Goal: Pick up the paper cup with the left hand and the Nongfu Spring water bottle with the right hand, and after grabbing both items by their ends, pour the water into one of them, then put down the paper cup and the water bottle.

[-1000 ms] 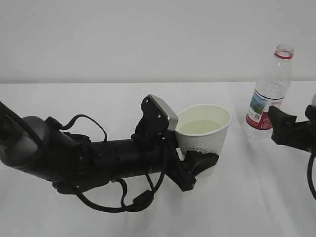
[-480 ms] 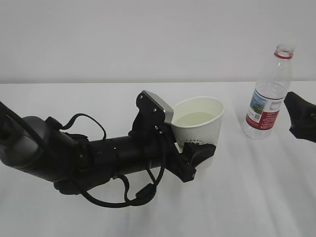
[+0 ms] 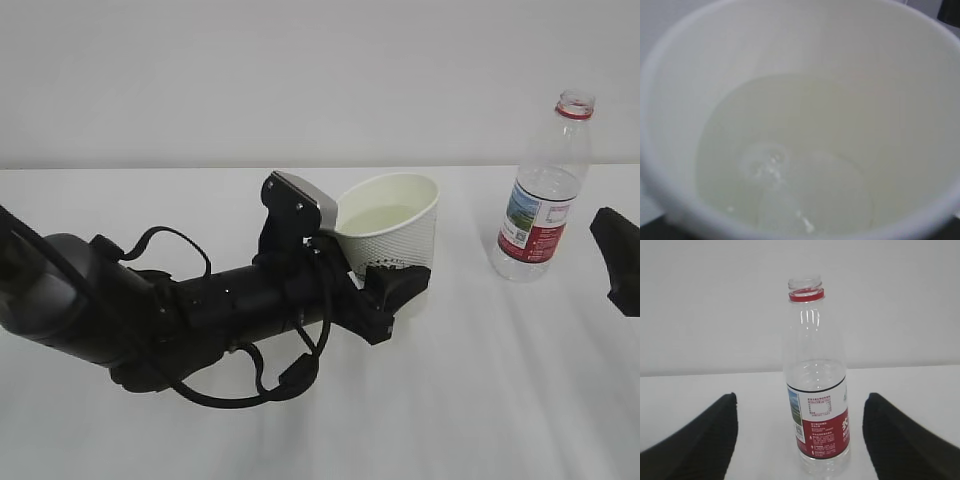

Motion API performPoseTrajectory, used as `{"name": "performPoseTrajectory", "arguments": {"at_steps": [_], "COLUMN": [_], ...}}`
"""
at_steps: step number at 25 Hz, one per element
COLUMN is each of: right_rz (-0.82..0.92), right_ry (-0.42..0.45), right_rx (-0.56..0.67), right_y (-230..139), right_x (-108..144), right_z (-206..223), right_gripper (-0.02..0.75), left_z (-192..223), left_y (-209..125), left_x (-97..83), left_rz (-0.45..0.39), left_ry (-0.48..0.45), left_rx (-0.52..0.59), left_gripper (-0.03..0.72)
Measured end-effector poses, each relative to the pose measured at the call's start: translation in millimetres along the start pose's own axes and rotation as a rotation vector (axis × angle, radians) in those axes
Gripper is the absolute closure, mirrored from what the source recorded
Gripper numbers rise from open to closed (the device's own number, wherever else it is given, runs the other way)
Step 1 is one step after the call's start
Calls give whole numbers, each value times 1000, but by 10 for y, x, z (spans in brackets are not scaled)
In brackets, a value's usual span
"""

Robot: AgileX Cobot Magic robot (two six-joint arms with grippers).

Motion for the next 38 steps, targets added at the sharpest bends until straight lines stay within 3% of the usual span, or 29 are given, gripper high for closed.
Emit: {"name": "performPoseTrajectory", "arguments": {"at_steps": [21, 38], "right_rz": [-11, -11], "right_ry": [28, 28], "right_rx": [5, 5], "right_y": [-10, -10], "right_x": [32, 32], "right_z": [-16, -16], "right_gripper": [154, 154], "left_z": [-168, -509], "left_y": [101, 11], "left_x": [524, 770], "left_rz": [-3, 35], "left_ry": [138, 217], "left_rx": [-14, 16], "left_gripper": [199, 199]}}
Point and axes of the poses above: a point on each arm's last joint axis where the gripper is mounted, z pointing out along that axis toward the gripper, x along the wrist's bending axis when the last joint is at zero, y = z × x, the point moved 3 cm from there along z, pointing out along that axis toward the gripper, and after that the axes turned 2 degrees about z, right-handed, at the moved point
